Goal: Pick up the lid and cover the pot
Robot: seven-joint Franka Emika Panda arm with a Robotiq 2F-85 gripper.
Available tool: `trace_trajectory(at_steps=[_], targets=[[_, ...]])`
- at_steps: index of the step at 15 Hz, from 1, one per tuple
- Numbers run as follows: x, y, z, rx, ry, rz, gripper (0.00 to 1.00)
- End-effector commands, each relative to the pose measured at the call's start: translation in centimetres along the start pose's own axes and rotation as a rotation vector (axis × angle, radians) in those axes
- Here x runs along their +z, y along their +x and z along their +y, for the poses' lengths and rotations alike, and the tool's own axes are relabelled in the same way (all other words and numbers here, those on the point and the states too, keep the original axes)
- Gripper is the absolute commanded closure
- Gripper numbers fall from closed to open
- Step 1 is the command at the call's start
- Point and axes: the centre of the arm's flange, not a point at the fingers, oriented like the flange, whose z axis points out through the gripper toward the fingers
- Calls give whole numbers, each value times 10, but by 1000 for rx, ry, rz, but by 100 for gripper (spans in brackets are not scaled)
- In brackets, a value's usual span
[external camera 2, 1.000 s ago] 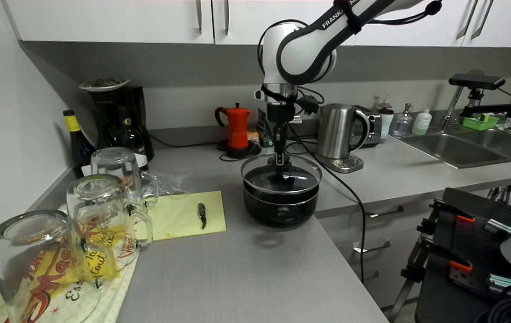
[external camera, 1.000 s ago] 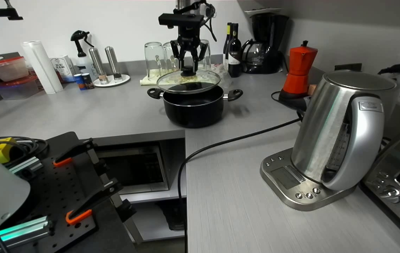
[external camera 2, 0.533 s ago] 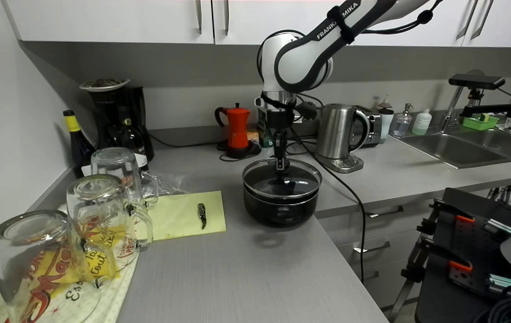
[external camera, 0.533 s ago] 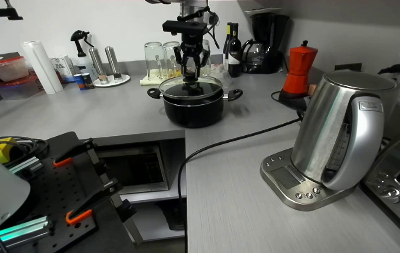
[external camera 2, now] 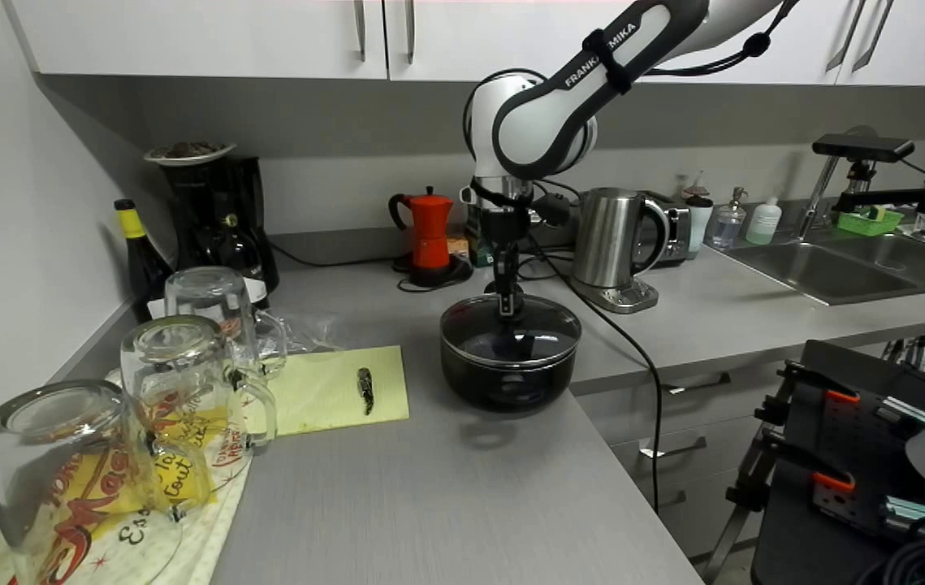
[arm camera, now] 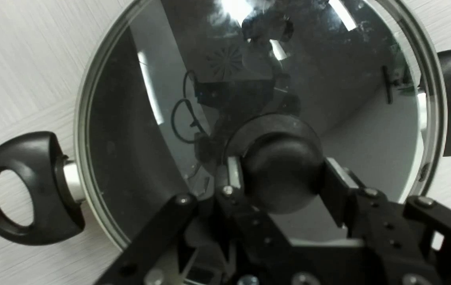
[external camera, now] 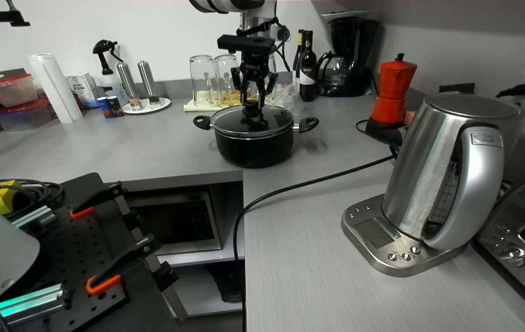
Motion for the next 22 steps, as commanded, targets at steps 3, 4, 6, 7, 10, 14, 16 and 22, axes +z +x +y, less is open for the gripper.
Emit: trace_trajectory(at_steps=[3, 4, 6, 7, 10, 14, 16, 22], targets=[[-9, 12, 5, -16, 2, -6, 75], [-9, 12, 6, -16, 2, -5, 75], [-8, 13, 8, -14, 3, -5, 75], [-7, 12, 10, -12, 5, -4, 75], [-7, 12, 13, -7, 8, -2, 75], [-8, 7, 17, -1, 8, 2, 75], [-8, 5, 19, 1, 10, 4, 75], [-4, 3, 22, 5, 13, 4, 75]])
